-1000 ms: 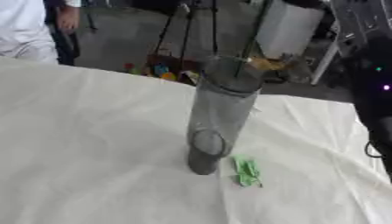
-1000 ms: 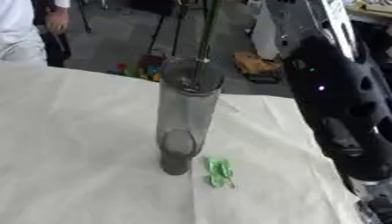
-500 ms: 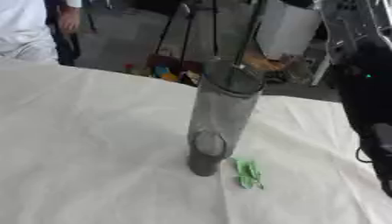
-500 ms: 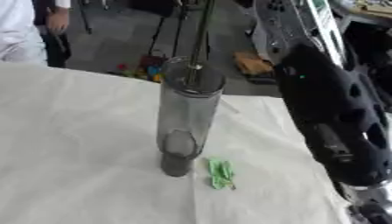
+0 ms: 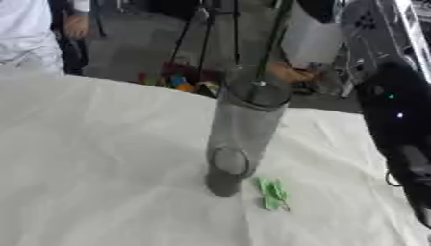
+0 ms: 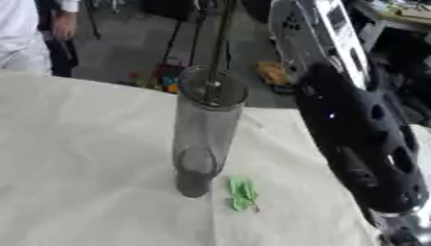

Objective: Arrange flowers into the vase.

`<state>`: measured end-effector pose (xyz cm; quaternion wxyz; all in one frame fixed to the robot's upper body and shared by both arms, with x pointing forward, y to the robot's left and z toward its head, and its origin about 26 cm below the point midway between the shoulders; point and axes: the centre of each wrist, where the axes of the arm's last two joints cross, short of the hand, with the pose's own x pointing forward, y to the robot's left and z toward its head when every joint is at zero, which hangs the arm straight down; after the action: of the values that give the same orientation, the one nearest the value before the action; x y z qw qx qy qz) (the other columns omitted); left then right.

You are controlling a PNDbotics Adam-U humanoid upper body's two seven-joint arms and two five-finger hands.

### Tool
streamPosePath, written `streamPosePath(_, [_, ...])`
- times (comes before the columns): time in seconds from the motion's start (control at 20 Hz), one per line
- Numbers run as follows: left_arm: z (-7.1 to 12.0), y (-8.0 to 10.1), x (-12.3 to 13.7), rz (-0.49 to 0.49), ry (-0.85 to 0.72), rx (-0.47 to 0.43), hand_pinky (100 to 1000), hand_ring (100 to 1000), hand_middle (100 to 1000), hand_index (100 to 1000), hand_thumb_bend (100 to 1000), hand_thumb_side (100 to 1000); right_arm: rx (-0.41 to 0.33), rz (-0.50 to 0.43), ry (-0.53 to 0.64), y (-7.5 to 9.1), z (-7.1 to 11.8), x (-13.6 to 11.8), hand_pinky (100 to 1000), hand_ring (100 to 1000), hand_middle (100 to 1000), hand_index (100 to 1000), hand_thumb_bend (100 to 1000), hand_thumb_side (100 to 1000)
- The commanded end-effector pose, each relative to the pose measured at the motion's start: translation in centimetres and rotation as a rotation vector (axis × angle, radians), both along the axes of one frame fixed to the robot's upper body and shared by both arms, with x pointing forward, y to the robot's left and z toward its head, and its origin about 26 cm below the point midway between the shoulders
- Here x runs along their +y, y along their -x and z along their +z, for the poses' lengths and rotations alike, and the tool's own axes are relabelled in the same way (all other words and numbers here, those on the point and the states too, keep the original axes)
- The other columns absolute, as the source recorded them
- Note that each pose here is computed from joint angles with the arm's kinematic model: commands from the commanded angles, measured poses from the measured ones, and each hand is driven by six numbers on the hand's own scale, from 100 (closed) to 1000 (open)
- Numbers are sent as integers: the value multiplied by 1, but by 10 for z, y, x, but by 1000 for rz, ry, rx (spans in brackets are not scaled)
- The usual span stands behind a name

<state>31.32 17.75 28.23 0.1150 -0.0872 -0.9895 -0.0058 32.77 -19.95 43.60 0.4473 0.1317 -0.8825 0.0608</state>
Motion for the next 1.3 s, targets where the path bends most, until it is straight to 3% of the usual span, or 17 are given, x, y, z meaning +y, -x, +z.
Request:
streamPosePath(0.05, [8,3,-3,-12,3,-31,705,780,866,908,100,1000,-36,-4,13,7,6,0,100,100,100,100,155,431])
streamPosePath(0.7, [9,3,-4,-17,5,-36,704,780,866,908,100,1000,-40,18,-8,9,0,3,100,100,100,100,156,440])
streamPosePath(1.3, [10,4,-4,-21,8,-36,704,781,866,908,100,1000,-32,-17,-30,11,-6,9,135,100,100,100,165,444])
